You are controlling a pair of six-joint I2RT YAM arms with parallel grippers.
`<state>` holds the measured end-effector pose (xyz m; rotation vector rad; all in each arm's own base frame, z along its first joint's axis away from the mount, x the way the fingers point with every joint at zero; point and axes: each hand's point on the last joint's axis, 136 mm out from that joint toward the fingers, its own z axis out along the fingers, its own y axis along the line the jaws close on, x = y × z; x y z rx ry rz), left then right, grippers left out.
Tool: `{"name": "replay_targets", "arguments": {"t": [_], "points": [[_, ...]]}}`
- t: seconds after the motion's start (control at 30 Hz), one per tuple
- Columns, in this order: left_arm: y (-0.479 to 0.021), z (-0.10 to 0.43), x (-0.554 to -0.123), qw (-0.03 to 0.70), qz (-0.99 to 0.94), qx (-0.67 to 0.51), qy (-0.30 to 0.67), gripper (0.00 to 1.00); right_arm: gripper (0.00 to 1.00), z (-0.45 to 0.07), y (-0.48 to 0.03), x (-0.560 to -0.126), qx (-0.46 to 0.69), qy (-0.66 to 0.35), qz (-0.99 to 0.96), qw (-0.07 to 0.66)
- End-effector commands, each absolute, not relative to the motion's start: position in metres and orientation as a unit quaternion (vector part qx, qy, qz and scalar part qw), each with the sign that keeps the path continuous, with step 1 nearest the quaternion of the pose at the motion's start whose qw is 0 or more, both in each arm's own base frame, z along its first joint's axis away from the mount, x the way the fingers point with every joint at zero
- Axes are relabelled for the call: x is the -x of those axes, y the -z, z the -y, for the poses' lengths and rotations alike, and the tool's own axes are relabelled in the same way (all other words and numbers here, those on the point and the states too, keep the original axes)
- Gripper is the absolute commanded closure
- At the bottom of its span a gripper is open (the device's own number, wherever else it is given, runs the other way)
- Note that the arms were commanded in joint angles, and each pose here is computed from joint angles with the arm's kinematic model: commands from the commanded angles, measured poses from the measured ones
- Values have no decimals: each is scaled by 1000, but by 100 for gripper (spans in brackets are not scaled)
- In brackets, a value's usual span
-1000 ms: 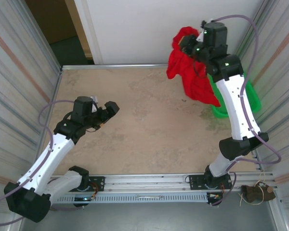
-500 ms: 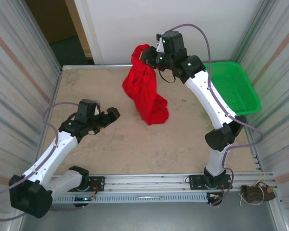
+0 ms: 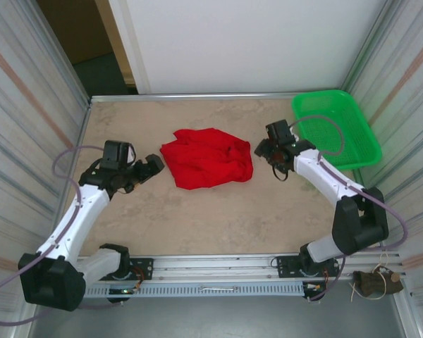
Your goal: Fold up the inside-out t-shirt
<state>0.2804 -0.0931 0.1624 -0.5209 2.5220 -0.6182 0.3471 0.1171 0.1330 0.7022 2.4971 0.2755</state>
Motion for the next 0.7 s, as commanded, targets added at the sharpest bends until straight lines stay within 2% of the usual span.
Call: {"name": "replay_targets", "arguments": {"t": [0.0,0.1,0.3,0.53,0.57,0.6,0.67], "points": [[-154,87,-278,233,-935,175,201,1,23,-155,-155,-329,-166,-121,-935,289],[-138,83,-278,222,-940,180,185,1,25,-194,-137,-312,-97,-144,-951,257],[-116,79,-277,201,-947,185,167,1,28,-260,-101,-290,-57,-202,-958,195],[-115,79,-280,211,-942,196,174,1,29,-301,-70,-305,-45,-220,-961,163],[-115,80,-281,212,-941,196,174,1,34,-305,-66,-309,-44,-220,-961,162],[-114,79,-282,213,-941,196,173,1,43,-308,-62,-312,-43,-217,-962,159],[-114,78,-287,218,-941,195,170,1,69,-310,-61,-317,-42,-217,-963,156]]}}
